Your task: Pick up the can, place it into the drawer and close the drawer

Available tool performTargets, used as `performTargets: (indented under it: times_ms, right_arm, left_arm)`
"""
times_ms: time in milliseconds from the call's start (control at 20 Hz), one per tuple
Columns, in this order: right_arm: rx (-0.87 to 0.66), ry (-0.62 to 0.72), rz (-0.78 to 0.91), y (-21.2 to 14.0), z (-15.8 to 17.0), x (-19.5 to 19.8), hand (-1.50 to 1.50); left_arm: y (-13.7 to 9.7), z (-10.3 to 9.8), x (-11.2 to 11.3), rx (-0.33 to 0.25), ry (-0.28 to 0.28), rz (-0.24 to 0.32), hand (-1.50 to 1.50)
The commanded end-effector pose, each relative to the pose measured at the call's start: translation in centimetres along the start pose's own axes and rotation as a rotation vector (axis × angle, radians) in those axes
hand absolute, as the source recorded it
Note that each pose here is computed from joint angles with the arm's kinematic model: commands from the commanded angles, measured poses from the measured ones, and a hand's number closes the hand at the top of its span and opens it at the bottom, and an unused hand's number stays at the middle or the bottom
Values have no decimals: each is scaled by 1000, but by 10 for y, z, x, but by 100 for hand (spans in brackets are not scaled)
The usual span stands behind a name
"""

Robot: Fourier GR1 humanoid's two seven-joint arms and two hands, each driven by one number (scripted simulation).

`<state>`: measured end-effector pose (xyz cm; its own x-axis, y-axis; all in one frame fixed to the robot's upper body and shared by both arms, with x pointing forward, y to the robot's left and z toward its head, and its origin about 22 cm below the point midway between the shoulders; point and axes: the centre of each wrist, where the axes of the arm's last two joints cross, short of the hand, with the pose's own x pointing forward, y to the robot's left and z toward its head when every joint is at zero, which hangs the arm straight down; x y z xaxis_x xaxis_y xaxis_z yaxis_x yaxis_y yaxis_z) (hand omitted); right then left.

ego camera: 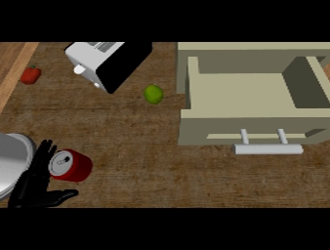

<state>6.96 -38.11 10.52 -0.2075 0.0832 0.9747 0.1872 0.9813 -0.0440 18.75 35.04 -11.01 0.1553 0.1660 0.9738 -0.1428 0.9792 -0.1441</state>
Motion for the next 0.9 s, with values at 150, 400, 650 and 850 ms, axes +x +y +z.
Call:
performTargets:
  times_ms: [150,400,650,850]
  right_arm:
    - [18,-5,-15,13,16,12,-150]
    - [0,-2,-14,-9,0,13,-150]
    - [-2,-4,-10,-13,1,1,-150]
    - [15,3,-16,-14,12,10,-150]
  left_arm:
    - [11,-6,-28,1,16,52,-150]
    - [-4,-31,-9,-13,11,94,-150]
    - [-17,-38,-7,-74,2,145,150]
    - [-32,-53,3,-170,19,158,150]
